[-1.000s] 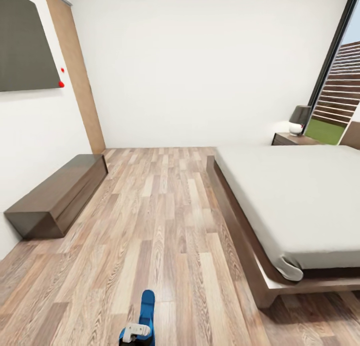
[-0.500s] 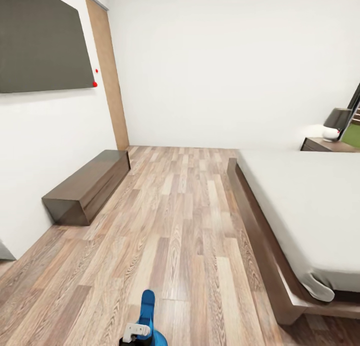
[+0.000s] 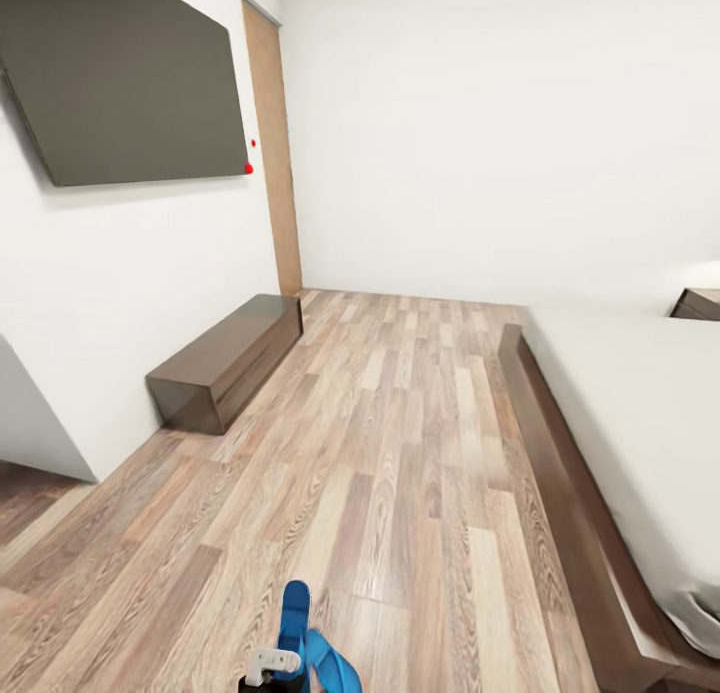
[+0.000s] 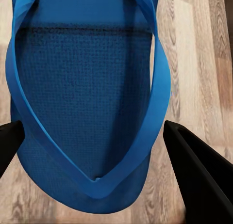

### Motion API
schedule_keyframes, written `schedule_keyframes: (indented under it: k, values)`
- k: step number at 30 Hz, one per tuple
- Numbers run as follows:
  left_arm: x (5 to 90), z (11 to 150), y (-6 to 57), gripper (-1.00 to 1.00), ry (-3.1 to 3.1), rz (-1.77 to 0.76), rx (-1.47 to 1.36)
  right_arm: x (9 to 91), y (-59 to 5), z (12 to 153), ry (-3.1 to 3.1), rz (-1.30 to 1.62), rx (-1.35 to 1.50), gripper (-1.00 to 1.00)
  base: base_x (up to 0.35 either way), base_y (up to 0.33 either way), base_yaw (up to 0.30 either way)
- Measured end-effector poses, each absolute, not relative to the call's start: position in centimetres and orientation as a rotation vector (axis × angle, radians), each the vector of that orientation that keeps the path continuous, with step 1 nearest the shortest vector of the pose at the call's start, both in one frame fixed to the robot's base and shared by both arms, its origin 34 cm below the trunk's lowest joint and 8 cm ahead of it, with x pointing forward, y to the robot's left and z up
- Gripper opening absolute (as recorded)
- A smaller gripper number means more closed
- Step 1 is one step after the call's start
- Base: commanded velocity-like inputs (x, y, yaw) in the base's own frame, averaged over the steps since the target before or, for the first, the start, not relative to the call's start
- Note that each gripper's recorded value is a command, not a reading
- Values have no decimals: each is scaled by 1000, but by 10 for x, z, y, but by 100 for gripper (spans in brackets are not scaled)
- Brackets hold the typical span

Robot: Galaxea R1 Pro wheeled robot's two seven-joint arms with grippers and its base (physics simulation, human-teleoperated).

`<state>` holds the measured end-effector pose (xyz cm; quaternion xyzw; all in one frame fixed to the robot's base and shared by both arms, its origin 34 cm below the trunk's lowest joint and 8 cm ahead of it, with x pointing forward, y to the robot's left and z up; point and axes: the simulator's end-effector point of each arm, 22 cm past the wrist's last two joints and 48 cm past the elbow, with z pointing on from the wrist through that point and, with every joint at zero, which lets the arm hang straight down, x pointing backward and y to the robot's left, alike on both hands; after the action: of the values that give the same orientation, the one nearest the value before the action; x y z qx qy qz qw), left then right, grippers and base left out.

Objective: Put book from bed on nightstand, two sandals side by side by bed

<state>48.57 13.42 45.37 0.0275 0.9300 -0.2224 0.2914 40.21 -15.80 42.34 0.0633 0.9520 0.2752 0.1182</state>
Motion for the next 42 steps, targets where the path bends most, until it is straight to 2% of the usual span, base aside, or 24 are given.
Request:
schedule_keyframes:
  k: [42]
  values:
    - [486, 454, 134, -100, 2479, -593, 74, 402, -158, 423, 2785, 805, 185, 100, 0, 0, 290]
